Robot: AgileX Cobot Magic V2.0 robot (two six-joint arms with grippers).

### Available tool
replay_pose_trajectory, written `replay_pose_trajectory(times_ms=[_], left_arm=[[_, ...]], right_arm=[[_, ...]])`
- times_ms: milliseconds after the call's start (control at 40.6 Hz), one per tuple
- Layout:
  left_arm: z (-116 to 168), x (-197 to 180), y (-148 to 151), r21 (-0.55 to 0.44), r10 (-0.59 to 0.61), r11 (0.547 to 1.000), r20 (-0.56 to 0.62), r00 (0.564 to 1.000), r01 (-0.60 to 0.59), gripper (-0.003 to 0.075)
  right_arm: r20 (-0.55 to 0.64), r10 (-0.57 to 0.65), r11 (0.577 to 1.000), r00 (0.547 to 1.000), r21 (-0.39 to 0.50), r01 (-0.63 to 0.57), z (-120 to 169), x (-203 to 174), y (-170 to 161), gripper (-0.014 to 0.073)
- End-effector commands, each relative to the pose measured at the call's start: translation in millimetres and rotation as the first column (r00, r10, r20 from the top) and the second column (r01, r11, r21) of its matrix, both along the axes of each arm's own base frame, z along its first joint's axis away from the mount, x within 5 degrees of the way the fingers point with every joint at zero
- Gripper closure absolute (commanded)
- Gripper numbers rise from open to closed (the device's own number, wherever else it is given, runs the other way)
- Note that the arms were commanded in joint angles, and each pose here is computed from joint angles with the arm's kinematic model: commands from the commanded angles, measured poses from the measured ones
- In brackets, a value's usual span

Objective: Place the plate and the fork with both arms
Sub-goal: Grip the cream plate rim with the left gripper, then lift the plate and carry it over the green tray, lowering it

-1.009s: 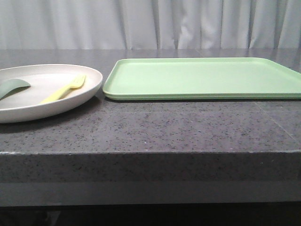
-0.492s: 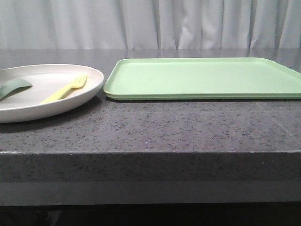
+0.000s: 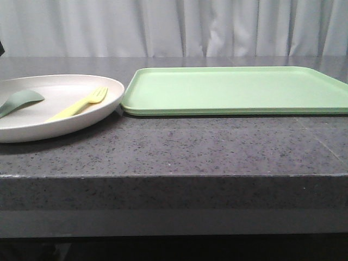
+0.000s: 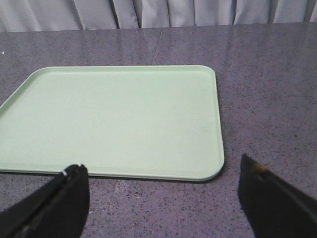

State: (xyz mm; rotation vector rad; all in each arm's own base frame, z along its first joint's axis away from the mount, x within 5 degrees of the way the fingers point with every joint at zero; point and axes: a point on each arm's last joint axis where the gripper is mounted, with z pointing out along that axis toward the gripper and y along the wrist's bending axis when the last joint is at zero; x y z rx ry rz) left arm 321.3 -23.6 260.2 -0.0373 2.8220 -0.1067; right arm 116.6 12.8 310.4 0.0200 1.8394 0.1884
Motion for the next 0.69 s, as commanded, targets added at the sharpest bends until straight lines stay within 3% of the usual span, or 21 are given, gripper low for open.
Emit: replay_pose_trajectory(times_ms=[0, 172, 443, 665], left_arm=[[17, -4, 2, 0.01, -0.028, 1.0, 0.047, 0.998, 0.028, 0.0738], [37, -11, 16, -0.134, 0.043, 0.991, 0.124, 0.991, -0.026, 0.0738], [71, -20, 41, -0.401, 0.151, 0.916, 0.265, 0.952, -0.033, 0.0738], [74, -17, 27, -0.465, 0.153, 0.886, 0.277, 0.948, -0.008, 0.0738]], right_arm=[[0.115, -0.021, 1.0, 0.993, 0.005, 0.02, 19, 3, -2, -0.0038], [0.115, -0.021, 1.0, 0.993, 0.005, 0.02, 19, 3, -2, -0.0038], [0.115, -0.021, 1.0, 0.993, 0.005, 0.02, 19, 3, -2, -0.0038], [0.115, -0.021, 1.0, 0.993, 0.005, 0.02, 19, 3, -2, -0.0038]])
